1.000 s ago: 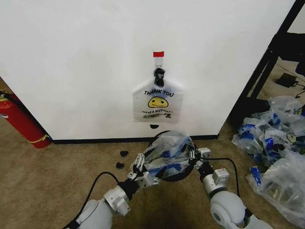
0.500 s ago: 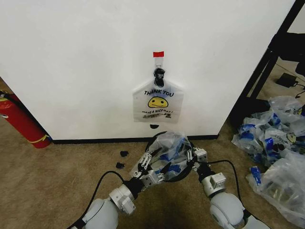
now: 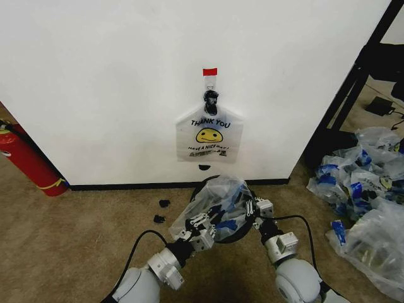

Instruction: Pick up the garbage bag from the wall and place it over the trash bin.

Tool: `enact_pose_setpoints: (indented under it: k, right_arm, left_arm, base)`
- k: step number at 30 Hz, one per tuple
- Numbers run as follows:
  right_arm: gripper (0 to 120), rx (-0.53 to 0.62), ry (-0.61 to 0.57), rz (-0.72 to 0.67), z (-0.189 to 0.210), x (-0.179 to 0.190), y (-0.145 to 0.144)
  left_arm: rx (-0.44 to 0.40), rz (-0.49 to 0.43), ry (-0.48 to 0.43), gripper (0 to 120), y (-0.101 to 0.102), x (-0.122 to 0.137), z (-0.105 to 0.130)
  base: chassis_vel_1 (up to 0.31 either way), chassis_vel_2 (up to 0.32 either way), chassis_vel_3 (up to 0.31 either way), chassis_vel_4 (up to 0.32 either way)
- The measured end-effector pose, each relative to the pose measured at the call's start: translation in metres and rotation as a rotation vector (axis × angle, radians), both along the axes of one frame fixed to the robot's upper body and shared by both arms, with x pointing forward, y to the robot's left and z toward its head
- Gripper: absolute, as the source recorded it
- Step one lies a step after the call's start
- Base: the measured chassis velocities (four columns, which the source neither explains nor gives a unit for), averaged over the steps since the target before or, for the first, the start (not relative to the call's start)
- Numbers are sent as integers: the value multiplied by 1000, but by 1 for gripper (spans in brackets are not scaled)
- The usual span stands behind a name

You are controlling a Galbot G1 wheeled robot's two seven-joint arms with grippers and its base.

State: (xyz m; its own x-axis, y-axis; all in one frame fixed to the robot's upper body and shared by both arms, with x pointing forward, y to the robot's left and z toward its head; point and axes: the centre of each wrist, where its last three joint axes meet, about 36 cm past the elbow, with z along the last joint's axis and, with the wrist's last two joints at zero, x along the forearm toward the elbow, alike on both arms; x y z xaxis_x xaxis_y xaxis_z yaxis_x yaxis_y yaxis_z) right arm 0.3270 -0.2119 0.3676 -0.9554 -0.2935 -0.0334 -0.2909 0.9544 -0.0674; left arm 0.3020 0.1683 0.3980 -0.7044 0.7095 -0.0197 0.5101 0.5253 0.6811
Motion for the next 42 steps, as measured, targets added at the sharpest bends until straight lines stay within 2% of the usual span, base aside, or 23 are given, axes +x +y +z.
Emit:
enact_pose_setpoints:
  k: [8, 10, 14, 16, 18, 22, 24, 29, 32, 36, 39, 42]
  right_arm:
    - [1, 4, -10, 7, 0, 1, -1]
    - [1, 3, -11, 7, 0, 1, -1]
    - [1, 2, -12, 6, 0, 3, -2]
    - [1, 1, -12, 5, 0, 5, -3]
    - [1, 2, -13, 5, -1, 5, -3]
    - [1, 13, -19, 18, -2, 6, -2]
    - [1, 15, -20, 21, -2, 6, -2]
    - [1, 26, -24, 39, -4, 3, 0]
    - [1, 29, -26, 41, -3, 3, 1]
    - [1, 33, -29, 44, -1, 1, 2]
    - [1, 35, -30, 45, 0, 0, 2]
    - [1, 36, -30, 45, 0, -1, 3]
  left_arm:
    - [32, -4, -22, 0, 2, 3, -3]
    - [33, -5, -23, 4, 1, 3, -3]
    - [42, -11, -30, 15, 1, 3, -3]
    - [54, -18, -44, 26, 1, 3, -3]
    - [59, -21, -48, 28, 1, 3, -4]
    - [76, -28, -58, 48, 0, 7, -8]
    - [78, -28, -58, 50, 0, 7, -9]
    - [82, -21, -58, 68, 0, 11, -14]
    - [78, -14, -64, 62, -1, 12, -14]
    - [69, -1, -70, 43, -1, 11, -13]
    - [65, 2, -71, 37, -1, 11, -13]
    - [57, 11, -76, 23, -1, 10, -12]
  base:
    - [0, 0, 0, 0]
    - [0, 0, 0, 0]
    - [0, 0, 0, 0]
    - [0, 0, 0, 0]
    - [0, 0, 0, 0]
    - [0, 0, 0, 0]
    - [0, 0, 0, 0]
    - [0, 0, 0, 0]
    - [0, 0, 0, 0]
    - [0, 0, 0, 0]
    - [0, 0, 0, 0]
    - [0, 0, 0, 0]
